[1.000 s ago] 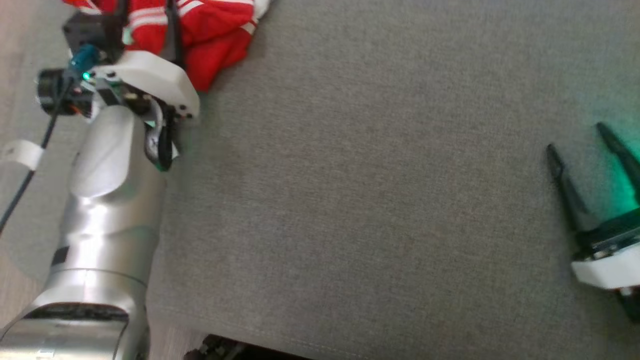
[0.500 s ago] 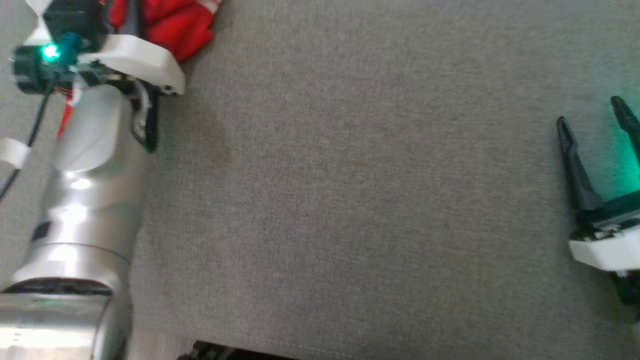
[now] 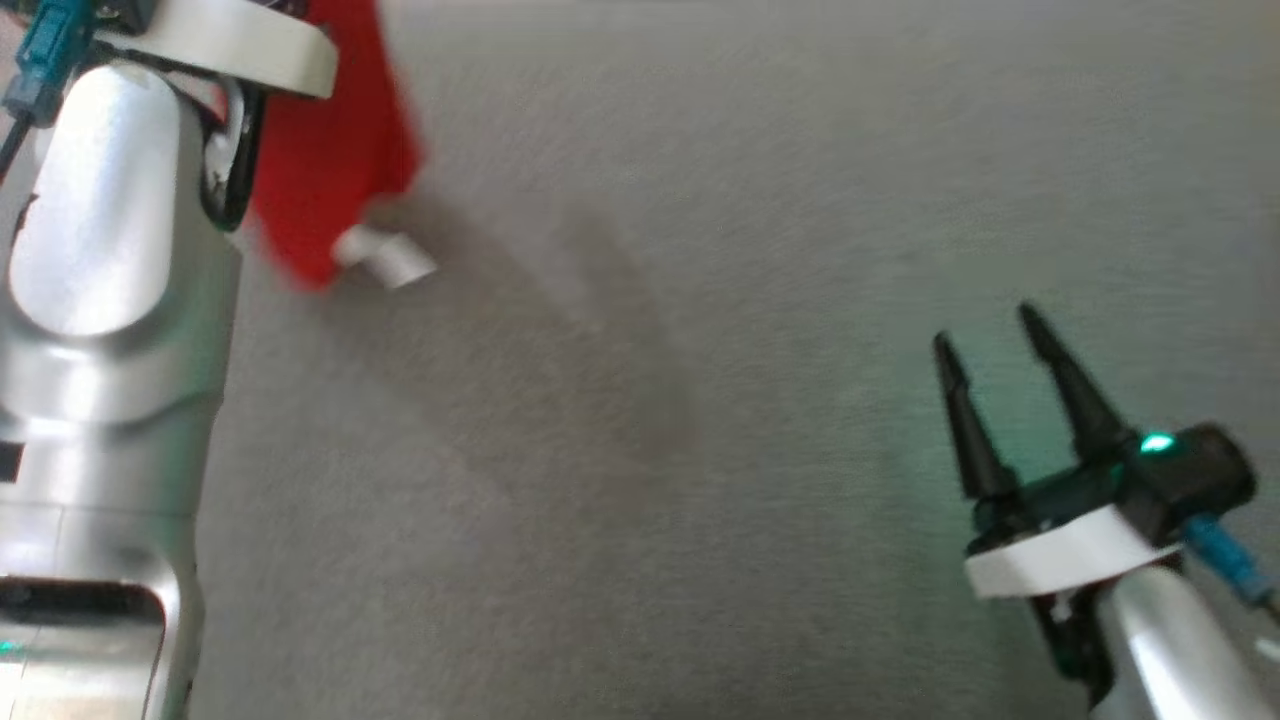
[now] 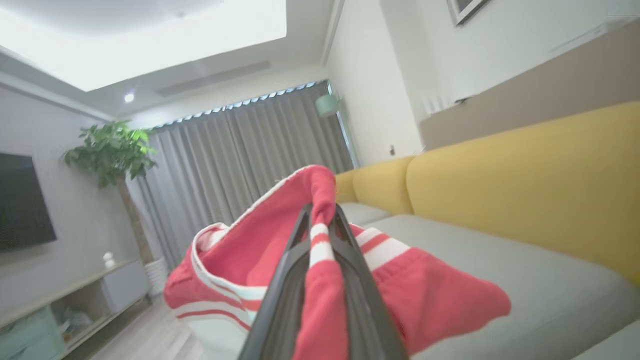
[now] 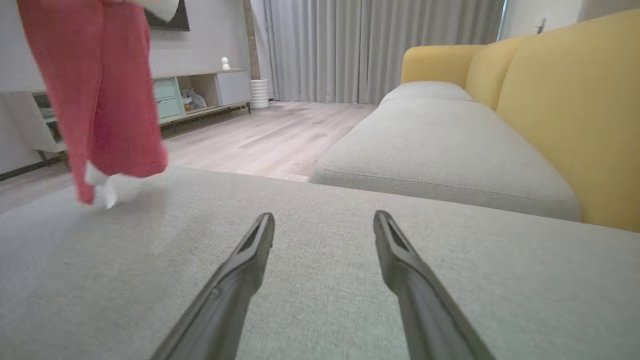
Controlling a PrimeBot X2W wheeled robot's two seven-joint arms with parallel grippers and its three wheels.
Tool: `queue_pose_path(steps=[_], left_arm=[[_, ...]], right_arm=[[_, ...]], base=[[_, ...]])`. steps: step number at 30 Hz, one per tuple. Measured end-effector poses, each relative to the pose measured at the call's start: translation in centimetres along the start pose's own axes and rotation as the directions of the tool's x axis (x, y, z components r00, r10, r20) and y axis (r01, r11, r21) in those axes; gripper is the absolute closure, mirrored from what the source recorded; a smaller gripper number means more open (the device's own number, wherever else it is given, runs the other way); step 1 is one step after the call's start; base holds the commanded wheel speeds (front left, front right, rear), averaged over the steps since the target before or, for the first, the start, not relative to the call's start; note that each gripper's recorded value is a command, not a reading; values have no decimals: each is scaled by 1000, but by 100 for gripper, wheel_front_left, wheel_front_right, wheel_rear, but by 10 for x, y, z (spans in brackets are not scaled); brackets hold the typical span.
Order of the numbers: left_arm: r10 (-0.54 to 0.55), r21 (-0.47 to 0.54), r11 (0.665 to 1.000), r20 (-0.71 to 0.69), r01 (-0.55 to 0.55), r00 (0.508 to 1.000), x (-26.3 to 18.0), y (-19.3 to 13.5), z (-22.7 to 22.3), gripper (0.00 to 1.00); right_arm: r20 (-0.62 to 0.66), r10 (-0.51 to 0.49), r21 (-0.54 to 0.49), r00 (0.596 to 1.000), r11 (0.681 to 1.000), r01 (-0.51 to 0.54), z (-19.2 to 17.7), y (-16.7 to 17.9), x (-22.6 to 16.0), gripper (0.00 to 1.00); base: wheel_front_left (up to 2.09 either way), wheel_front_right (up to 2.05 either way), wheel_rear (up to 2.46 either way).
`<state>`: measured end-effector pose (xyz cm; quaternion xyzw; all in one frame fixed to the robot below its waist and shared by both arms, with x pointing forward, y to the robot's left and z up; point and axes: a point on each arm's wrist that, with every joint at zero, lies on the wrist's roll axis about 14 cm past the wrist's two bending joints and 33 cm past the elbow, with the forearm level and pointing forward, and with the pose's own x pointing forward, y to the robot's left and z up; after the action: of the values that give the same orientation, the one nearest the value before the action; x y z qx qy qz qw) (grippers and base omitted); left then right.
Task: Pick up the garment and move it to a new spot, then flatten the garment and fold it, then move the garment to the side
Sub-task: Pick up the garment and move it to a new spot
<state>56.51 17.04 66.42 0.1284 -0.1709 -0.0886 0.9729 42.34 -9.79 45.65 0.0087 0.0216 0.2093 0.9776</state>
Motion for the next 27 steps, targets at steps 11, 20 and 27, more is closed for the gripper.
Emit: queue_pose_path(steps=[11, 20, 27], left_arm=[[-317, -120, 922, 307, 367, 897, -6, -146, 137, 100], [-596, -315, 735, 123, 601, 794, -90, -291, 30, 100], [-631, -501, 717, -172, 485, 756, -175, -317, -78, 0]], right_arm=[[116, -251, -9, 961, 967, 254, 49, -38, -92, 0], [105, -380, 25, 919, 925, 380, 44, -54, -130, 0], [40, -377, 54, 925, 926, 375, 23, -51, -118, 0]], base=[[0, 0, 0], [0, 0, 0], [0, 0, 0]])
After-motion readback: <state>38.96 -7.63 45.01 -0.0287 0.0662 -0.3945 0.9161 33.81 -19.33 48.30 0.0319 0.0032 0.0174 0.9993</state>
